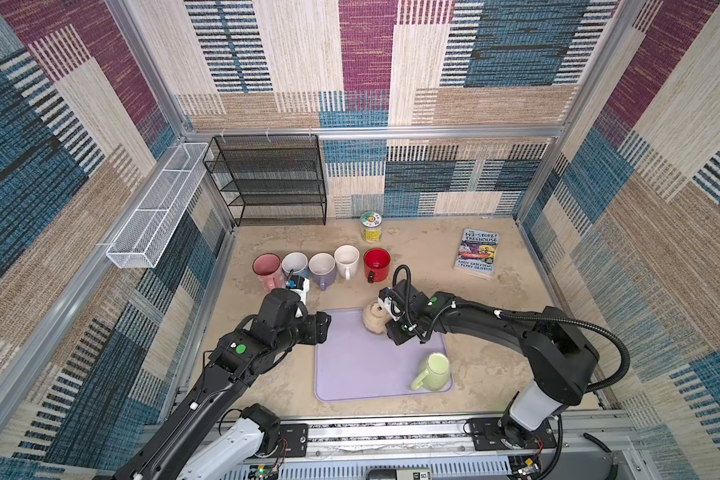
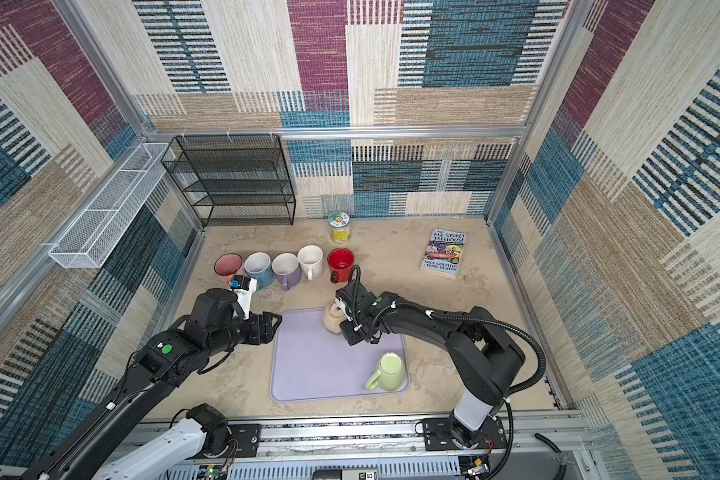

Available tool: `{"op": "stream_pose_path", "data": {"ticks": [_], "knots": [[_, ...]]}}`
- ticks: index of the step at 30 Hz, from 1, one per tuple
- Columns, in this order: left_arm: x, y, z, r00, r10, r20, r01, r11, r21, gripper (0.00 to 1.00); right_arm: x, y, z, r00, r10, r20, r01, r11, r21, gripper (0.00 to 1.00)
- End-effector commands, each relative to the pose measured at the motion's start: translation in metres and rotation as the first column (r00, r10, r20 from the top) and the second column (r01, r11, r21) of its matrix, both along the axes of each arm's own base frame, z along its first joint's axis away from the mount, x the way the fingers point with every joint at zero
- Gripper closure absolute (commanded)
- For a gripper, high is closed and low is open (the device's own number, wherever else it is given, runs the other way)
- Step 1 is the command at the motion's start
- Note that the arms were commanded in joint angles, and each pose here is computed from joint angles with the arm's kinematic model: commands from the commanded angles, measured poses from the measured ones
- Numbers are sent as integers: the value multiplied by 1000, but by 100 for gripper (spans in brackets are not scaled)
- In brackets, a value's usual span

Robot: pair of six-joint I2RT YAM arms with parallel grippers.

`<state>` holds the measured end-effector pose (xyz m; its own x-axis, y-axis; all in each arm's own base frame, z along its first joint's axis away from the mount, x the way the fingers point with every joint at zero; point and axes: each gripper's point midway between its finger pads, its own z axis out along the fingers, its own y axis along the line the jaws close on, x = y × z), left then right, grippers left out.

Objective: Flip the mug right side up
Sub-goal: 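Lift the cream mug by its handle with the right gripper, then rotate the cream mug sideways with the right gripper while the left gripper approaches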

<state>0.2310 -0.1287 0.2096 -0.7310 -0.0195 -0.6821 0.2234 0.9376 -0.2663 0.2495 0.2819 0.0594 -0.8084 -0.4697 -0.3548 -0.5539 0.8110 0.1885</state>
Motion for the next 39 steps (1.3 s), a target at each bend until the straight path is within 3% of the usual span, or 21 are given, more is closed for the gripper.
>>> {"op": "stream_pose_path", "data": {"ticks": [1, 5, 13, 22, 30, 39], "knots": [[1, -1, 3, 1000, 0, 12, 1, 1000, -10, 24, 6, -3, 0, 1000, -23, 20, 23, 1000, -17, 86], [1, -2, 2, 1000, -4, 8, 4, 1000, -13, 24, 7, -2, 7, 999, -25, 33, 25, 1000, -2, 100], [0, -9, 2, 1000, -21, 3, 21, 998, -57, 24, 6, 10, 29, 998, -11, 63, 4, 994, 106, 100], [-9, -32, 3, 998, -54, 43, 64, 958, -279, 24, 0, 29, 67, 997, 21, 68, -44, 938, 345, 100], [-22, -41, 17, 988, -96, 121, 137, 906, -401, 24, -1, 34, 100, 998, 44, 53, -65, 844, 533, 100], [-28, -59, 26, 966, -155, 205, 241, 824, -512, 25, 0, 26, 153, 996, 42, 76, -84, 649, 756, 100]]}}
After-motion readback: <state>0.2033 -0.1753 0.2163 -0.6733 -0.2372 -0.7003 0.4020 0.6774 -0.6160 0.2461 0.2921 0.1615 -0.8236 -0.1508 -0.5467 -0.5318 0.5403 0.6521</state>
